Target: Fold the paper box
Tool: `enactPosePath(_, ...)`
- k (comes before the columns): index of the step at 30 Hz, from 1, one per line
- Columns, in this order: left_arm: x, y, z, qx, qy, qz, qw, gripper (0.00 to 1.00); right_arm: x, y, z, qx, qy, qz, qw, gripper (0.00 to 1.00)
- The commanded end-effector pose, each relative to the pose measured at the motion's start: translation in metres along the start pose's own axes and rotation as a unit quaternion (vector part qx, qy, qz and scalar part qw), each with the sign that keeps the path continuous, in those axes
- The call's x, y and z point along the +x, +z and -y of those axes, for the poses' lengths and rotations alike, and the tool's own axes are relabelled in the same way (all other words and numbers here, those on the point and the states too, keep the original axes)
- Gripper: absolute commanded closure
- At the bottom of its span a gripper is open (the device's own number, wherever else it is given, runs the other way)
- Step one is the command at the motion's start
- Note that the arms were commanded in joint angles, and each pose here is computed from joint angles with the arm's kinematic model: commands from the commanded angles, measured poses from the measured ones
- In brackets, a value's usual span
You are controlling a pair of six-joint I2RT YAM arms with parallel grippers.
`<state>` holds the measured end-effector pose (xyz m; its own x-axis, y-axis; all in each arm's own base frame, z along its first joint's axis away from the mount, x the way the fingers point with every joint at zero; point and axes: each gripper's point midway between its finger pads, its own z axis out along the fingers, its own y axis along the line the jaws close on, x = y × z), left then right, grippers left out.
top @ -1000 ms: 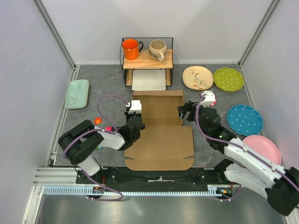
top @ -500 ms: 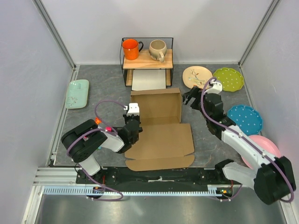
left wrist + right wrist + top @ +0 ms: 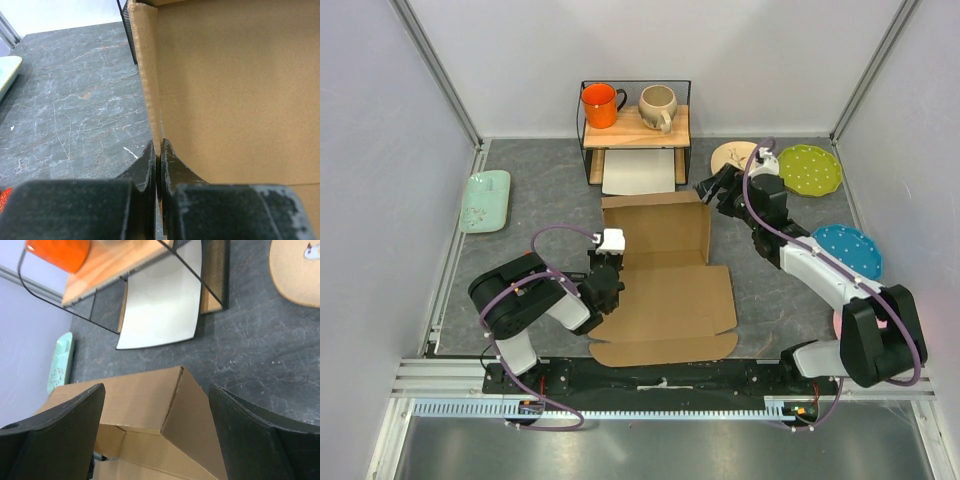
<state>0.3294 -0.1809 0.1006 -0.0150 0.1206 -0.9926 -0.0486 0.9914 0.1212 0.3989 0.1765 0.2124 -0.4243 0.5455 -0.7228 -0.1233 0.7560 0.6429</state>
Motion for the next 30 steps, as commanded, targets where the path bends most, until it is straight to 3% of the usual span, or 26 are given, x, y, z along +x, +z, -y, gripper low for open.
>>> enactPosePath(1,-0.02,-0.003,-0.002,-0.006,-0.013,0.047,0.999,0.98,0.003,0.007,-0.008,-0.026,0.001,-0.013,1.0,0.09)
enactPosePath(3,-0.02,-0.003,-0.001,-0.006,-0.013,0.046,0.999,0.98,0.012,0.011,0.005,-0.008,-0.004,-0.02,1.0,0.1)
enactPosePath(9,-0.025,-0.008,-0.006,-0.018,-0.011,0.047,0.999,0.95,0.034,0.007,0.019,-0.009,-0.016,-0.043,0.999,0.25)
enactPosePath(13,-0.032,-0.014,-0.008,-0.017,-0.018,0.046,0.999,0.8,0.047,-0.001,0.03,-0.003,-0.023,-0.05,0.999,0.34)
enactPosePath(17,-0.039,-0.021,-0.008,-0.01,-0.033,0.032,0.999,0.62,0.06,-0.014,0.043,0.006,-0.032,-0.053,0.998,0.36)
enactPosePath(19,-0.024,-0.028,-0.005,0.007,-0.018,0.0,1.0,0.5,0.064,-0.018,0.049,0.012,-0.035,-0.052,0.998,0.36)
enactPosePath(20,-0.036,-0.029,-0.002,0.017,-0.036,-0.001,0.999,0.48,0.068,-0.024,0.055,0.019,-0.041,-0.052,0.998,0.36)
enactPosePath(21,-0.007,-0.037,-0.002,0.028,-0.006,-0.059,0.998,0.48,0.069,-0.026,0.057,0.021,-0.042,-0.05,0.998,0.36)
enactPosePath(24,-0.01,-0.049,0.01,0.064,-0.059,-0.119,0.989,0.48,0.074,-0.035,0.067,0.033,-0.051,-0.049,0.997,0.36)
enactPosePath(25,0.005,-0.059,0.003,0.066,-0.033,-0.157,0.985,0.48,0.076,-0.039,0.069,0.033,-0.053,-0.048,0.997,0.35)
enactPosePath(30,-0.007,-0.09,-0.003,0.116,-0.103,-0.193,0.969,0.43,0.077,-0.046,0.072,0.036,-0.062,-0.043,0.997,0.34)
